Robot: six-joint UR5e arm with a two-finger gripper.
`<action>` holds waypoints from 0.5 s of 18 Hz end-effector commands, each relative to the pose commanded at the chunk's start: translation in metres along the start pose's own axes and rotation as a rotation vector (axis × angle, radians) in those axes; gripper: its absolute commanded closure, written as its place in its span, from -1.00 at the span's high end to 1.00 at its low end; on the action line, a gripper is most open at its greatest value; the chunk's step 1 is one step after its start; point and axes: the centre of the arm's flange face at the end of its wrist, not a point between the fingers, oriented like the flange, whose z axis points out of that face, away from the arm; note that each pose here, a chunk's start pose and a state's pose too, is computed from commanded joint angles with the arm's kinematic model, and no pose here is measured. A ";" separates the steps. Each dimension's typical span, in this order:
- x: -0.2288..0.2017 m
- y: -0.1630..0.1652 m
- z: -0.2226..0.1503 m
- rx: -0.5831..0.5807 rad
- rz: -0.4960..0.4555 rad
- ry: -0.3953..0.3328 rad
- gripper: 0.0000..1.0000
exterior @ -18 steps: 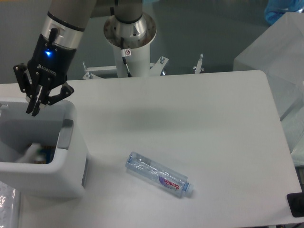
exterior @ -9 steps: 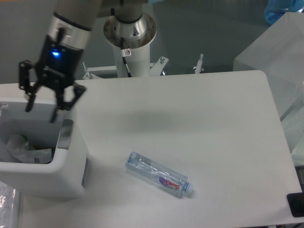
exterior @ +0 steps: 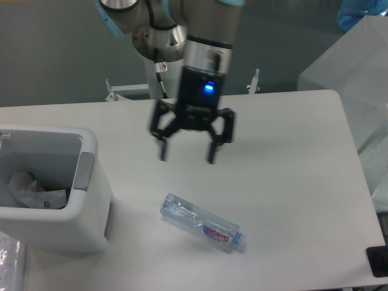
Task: Place the trash in the trash can
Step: 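Move the open gripper over to the clear plastic bottle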
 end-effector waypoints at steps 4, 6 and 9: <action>-0.031 -0.003 0.049 -0.067 -0.092 -0.057 1.00; -0.042 -0.006 0.067 -0.086 -0.116 -0.089 1.00; -0.056 -0.004 0.085 -0.107 -0.157 -0.160 1.00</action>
